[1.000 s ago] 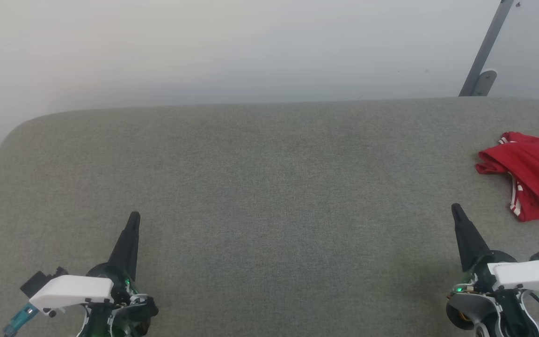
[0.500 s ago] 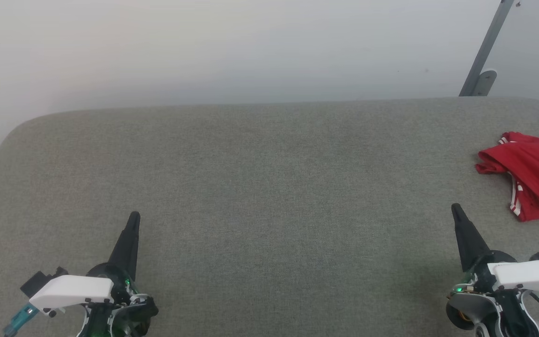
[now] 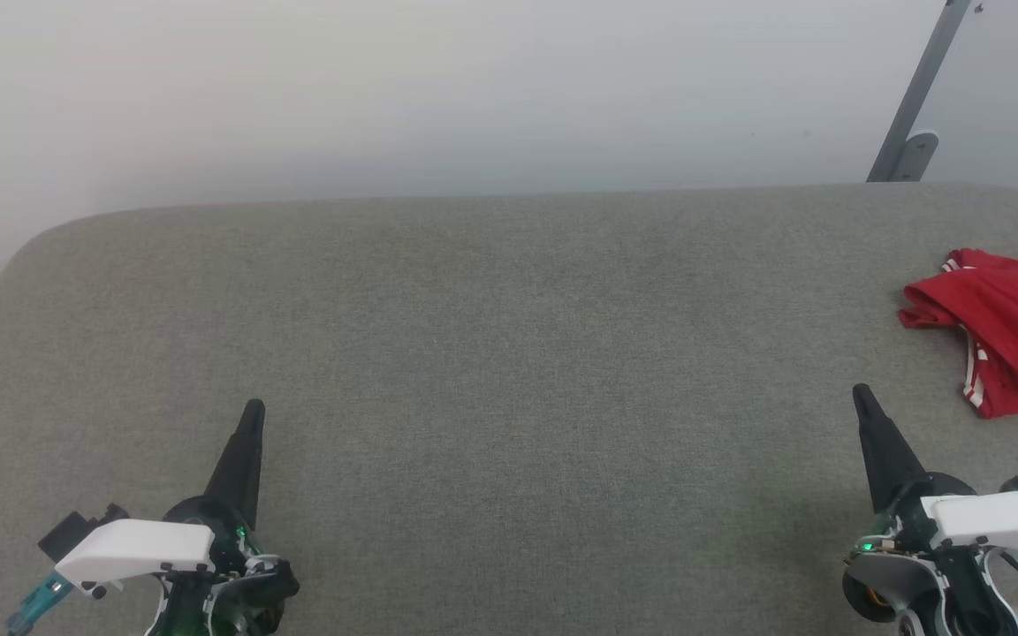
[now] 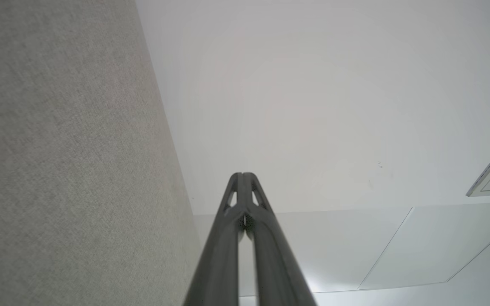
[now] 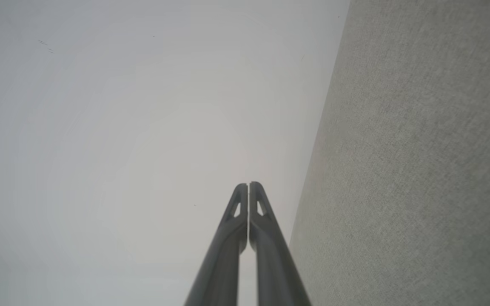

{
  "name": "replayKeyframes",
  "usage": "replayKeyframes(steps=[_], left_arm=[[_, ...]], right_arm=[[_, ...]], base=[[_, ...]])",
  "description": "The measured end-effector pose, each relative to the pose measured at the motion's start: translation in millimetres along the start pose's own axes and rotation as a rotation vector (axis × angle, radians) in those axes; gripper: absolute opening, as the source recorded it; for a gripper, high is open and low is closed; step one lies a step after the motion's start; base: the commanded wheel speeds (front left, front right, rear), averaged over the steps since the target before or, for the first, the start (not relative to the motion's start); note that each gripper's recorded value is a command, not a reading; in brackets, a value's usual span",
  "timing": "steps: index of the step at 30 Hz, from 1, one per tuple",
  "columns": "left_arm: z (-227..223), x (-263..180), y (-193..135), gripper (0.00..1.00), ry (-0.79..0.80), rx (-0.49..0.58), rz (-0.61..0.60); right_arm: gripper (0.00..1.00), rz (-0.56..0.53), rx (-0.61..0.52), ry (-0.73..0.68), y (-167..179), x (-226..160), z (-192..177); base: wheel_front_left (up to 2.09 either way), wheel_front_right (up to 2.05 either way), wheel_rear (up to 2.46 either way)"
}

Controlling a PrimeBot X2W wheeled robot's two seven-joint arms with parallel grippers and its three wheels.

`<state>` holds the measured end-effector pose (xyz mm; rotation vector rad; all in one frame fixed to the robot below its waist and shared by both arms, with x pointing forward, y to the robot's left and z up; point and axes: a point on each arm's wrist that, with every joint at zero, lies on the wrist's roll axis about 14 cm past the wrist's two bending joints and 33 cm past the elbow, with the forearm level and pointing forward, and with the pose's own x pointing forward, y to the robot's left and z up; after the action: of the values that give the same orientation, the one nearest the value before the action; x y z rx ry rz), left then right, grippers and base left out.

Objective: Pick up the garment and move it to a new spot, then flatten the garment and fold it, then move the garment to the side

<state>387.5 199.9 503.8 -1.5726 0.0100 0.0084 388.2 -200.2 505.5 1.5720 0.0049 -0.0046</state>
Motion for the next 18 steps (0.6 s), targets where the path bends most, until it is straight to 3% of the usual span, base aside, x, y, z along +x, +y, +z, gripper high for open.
replayKeyframes(steps=[18], left_arm=[[0.0, 0.0, 0.0, 0.00, 0.000, 0.000, 0.000]], right_arm=[[0.00, 0.000, 0.000, 0.000, 0.1, 0.0, -0.1]], base=[[0.00, 0.00, 0.00]])
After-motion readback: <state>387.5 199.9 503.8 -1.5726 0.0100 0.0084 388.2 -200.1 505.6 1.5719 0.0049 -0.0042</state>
